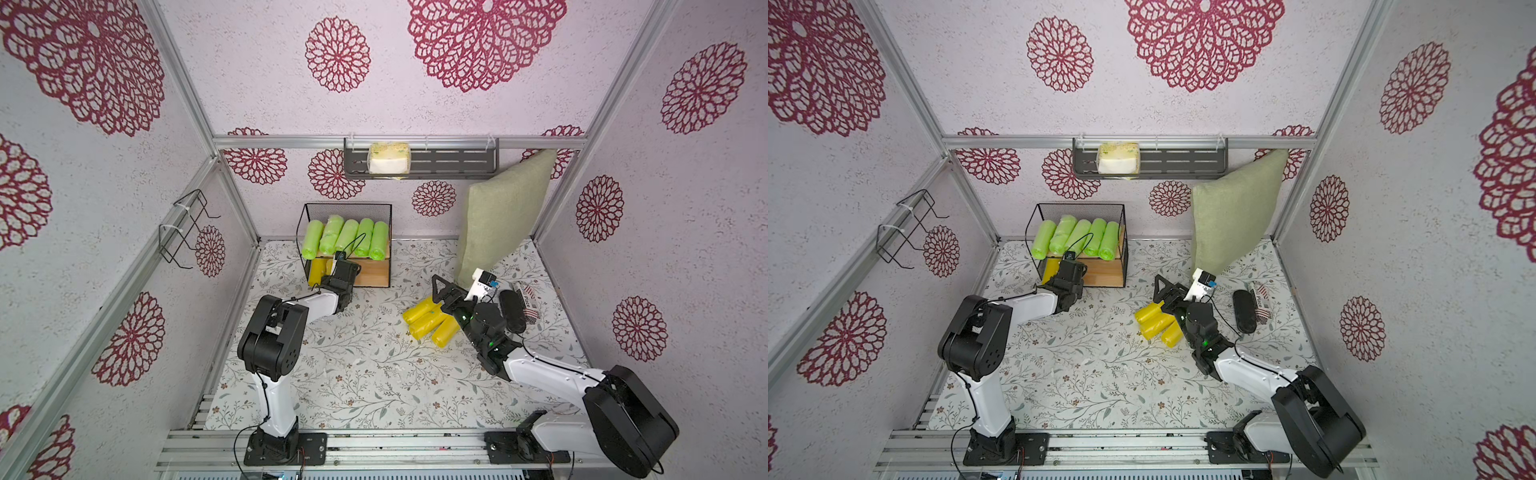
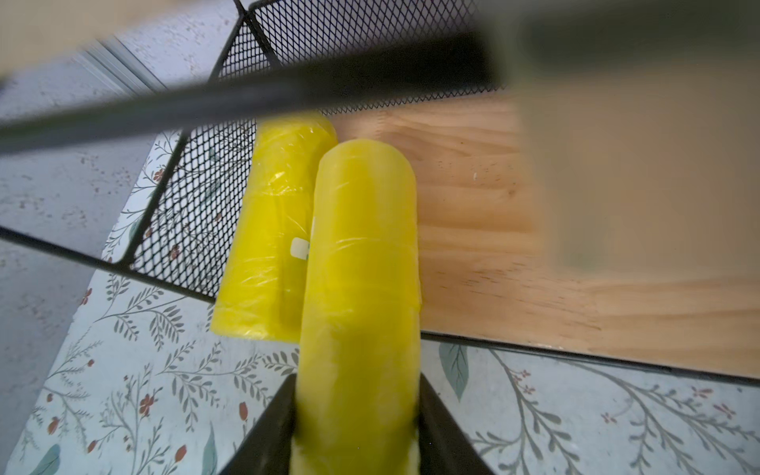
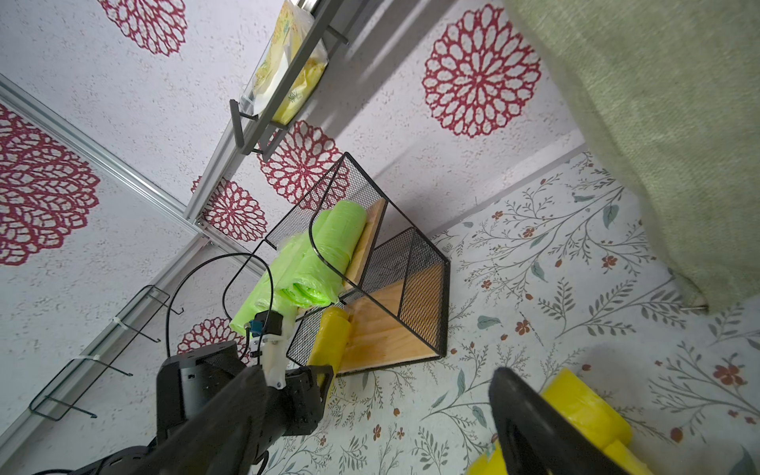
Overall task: Sort the rolls of trash bags by color and place them on the shelf
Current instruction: Place the roll of trash bags on the shelf.
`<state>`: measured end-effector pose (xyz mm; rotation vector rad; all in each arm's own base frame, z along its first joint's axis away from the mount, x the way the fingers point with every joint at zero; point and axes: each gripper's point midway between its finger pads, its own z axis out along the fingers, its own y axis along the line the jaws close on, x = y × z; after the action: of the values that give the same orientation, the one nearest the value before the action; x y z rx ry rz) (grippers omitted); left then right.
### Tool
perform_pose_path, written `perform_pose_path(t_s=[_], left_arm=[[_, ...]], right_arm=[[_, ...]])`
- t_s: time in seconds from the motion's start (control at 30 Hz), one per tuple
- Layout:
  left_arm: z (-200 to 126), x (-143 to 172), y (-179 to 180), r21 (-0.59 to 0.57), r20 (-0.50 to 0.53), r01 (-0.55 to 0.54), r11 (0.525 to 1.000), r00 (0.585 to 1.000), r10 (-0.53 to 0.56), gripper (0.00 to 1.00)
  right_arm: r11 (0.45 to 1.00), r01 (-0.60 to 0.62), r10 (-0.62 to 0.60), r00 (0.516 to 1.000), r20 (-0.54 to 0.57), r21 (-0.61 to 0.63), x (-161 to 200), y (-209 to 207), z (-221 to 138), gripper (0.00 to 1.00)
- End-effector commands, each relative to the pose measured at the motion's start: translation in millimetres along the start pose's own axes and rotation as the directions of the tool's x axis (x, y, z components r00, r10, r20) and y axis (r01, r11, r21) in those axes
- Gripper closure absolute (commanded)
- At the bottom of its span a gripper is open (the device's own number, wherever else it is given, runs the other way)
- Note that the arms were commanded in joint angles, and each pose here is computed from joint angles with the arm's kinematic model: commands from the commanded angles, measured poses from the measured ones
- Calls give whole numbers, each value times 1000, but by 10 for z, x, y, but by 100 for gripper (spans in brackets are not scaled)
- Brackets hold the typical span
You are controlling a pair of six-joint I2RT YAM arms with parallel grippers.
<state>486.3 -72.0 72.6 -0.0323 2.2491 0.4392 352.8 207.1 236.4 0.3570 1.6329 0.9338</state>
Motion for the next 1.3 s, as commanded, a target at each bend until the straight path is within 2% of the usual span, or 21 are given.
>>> perform_pose_path(t_s=[0.0, 0.33, 0.5, 0.57, 0.9, 1.0, 1.1, 1.27], left_arm=[[161, -12, -22, -4, 9, 12, 1000, 1000, -12, 56], [211, 19, 3, -18, 10, 20, 1000, 1000, -20, 45], [129, 1, 53, -20, 17, 41, 999, 999, -41, 39], [-3, -128, 118, -12, 45, 78, 997, 996, -77, 37], [-386, -84, 57, 161, 13, 227, 960, 973, -232, 30], [-490, 42, -22, 235, -36, 263, 936, 964, -262, 31], [-559, 251, -68, 289, -102, 319, 903, 948, -302, 37], [-507, 467, -74, 351, -156, 424, 835, 906, -394, 59]], right_arm=[[999, -25, 27, 999, 35, -45, -117, 122, -1, 11], [999, -32, 33, 999, 23, -41, -79, 102, 14, 11], [998, -43, 43, 999, 8, -41, -29, 82, 37, 11], [998, -49, 49, 999, 3, -44, -13, 82, 45, 11], [998, -55, 54, 998, -11, -44, 24, 73, 53, 11], [998, -52, 52, 999, -10, -42, 20, 71, 48, 11], [998, -50, 50, 999, -9, -34, 29, 41, 35, 11], [998, -61, 61, 998, -20, -24, 96, -26, 38, 11]])
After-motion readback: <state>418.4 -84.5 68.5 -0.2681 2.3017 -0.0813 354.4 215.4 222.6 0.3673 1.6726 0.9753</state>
